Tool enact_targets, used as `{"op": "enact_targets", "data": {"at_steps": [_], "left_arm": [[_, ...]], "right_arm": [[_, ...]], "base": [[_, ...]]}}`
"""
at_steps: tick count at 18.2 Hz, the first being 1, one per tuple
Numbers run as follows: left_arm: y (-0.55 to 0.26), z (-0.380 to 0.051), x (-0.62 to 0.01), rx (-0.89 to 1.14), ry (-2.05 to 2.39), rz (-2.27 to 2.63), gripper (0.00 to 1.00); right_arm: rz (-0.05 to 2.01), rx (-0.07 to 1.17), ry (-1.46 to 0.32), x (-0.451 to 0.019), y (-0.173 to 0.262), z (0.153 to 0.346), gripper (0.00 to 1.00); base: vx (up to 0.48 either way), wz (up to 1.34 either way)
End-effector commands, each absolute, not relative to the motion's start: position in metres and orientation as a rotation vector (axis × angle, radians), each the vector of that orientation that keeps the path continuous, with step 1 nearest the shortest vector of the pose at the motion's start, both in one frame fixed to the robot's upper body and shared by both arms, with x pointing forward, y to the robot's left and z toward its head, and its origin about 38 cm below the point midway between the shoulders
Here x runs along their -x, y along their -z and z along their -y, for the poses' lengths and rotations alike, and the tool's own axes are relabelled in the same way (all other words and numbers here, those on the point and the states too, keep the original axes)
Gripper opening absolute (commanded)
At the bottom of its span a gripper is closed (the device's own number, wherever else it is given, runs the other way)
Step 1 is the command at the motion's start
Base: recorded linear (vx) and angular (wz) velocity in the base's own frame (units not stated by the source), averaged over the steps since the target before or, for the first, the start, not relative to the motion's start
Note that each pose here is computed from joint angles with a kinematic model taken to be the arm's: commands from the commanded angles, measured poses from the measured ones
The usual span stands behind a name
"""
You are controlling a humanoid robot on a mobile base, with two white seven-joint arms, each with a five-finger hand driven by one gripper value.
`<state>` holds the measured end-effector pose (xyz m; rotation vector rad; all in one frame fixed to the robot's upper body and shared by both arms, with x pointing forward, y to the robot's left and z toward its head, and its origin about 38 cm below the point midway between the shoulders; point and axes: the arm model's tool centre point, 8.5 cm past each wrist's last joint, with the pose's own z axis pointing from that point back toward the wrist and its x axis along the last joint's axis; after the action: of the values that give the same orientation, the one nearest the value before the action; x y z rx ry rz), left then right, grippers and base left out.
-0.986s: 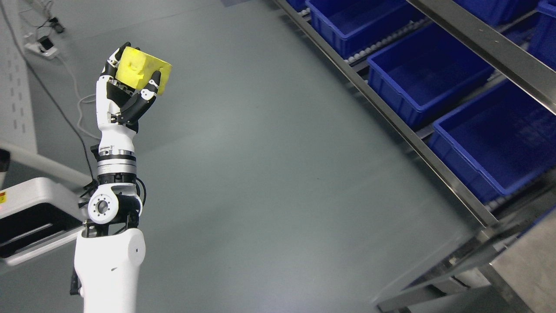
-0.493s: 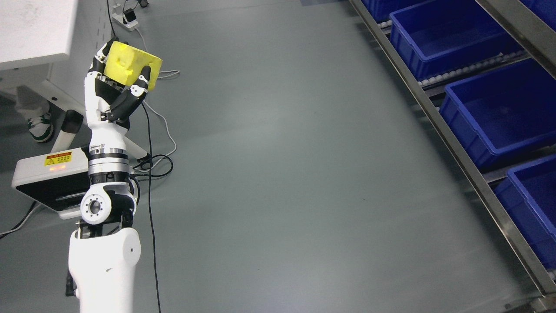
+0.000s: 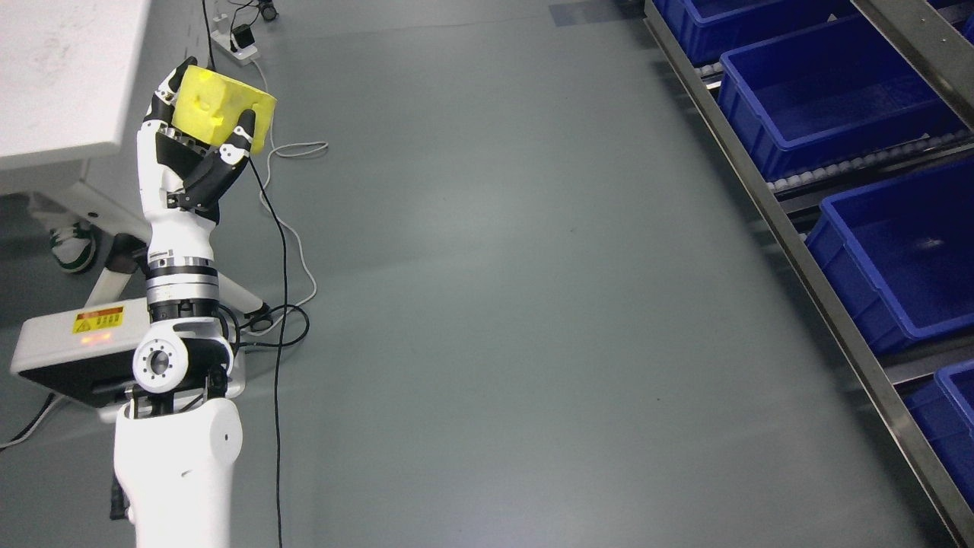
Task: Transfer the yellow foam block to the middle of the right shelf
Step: 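Hold the cube raised in the left hand while turning toward the blue bins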
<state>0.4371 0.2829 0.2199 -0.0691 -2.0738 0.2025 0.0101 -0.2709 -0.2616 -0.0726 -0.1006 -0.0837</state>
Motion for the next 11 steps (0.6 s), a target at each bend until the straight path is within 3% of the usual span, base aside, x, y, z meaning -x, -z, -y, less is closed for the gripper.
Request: {"op": "enact_targets", "data": {"at_steps": [1, 11], "left_arm": [[-0.2207, -0.2891, -0.4328, 0.050, -0.190, 2.080, 0.26], [-0.2201, -0.2898, -0.4325, 0.048, -0.191, 2.078, 0.26]], "right_arm": [[0.121, 0.091, 0.082, -0.0171, 0.2605, 0.2827, 1.00], [0.121, 0.091, 0.082, -0.0171, 0.2605, 0.2827, 1.00]], "base": [[0.319, -0.26], [0.401, -0.38]]}}
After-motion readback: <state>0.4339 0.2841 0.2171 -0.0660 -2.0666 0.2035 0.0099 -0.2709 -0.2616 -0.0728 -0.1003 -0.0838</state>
